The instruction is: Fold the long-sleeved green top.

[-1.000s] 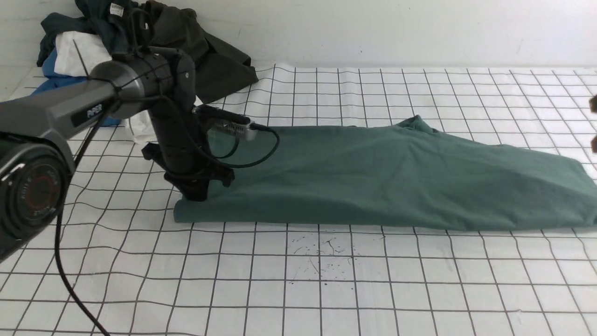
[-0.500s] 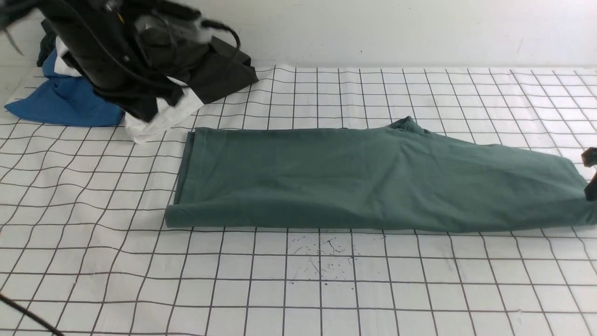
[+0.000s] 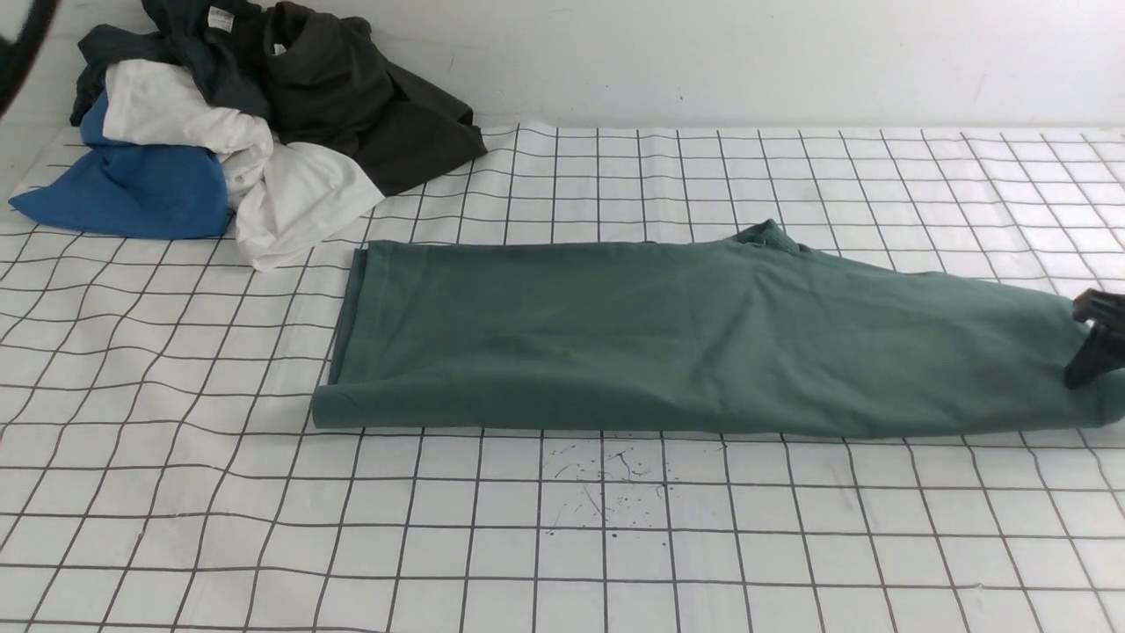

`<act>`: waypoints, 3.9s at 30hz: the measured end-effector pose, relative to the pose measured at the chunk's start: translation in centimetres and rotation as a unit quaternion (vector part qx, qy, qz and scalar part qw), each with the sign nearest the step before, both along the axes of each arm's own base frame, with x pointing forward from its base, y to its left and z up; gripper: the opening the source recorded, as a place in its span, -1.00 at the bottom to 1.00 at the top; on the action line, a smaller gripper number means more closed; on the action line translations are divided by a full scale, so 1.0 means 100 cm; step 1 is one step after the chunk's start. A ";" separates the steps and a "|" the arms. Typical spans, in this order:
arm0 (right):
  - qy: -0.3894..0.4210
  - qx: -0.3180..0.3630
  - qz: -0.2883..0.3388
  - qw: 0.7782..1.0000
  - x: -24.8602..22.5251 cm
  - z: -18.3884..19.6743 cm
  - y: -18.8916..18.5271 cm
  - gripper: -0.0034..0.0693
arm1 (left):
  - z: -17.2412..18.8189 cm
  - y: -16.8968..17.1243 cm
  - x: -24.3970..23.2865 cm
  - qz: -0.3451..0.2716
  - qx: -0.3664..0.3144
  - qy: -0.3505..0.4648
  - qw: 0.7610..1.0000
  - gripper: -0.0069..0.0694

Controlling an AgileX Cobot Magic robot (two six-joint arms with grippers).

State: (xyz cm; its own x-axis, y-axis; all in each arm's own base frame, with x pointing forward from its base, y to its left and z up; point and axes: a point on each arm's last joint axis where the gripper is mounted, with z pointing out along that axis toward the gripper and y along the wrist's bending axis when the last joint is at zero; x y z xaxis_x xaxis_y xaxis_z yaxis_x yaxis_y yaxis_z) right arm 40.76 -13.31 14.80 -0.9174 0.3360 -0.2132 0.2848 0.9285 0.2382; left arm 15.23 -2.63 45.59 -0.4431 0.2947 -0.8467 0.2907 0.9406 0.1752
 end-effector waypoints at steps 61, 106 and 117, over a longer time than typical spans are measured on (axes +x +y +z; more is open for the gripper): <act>-0.249 0.163 0.452 0.841 0.001 0.005 0.449 -0.68 | -0.193 0.008 -0.028 0.100 -0.088 0.099 0.986 -0.68; -0.387 -0.272 0.392 0.789 -0.117 0.362 0.274 -0.94 | -0.184 0.020 -0.111 0.031 -0.074 -0.235 0.969 -0.68; -0.446 -0.229 0.281 0.818 -0.262 0.348 0.186 -0.94 | -0.187 0.020 -0.112 0.024 -0.077 -0.312 0.947 -0.68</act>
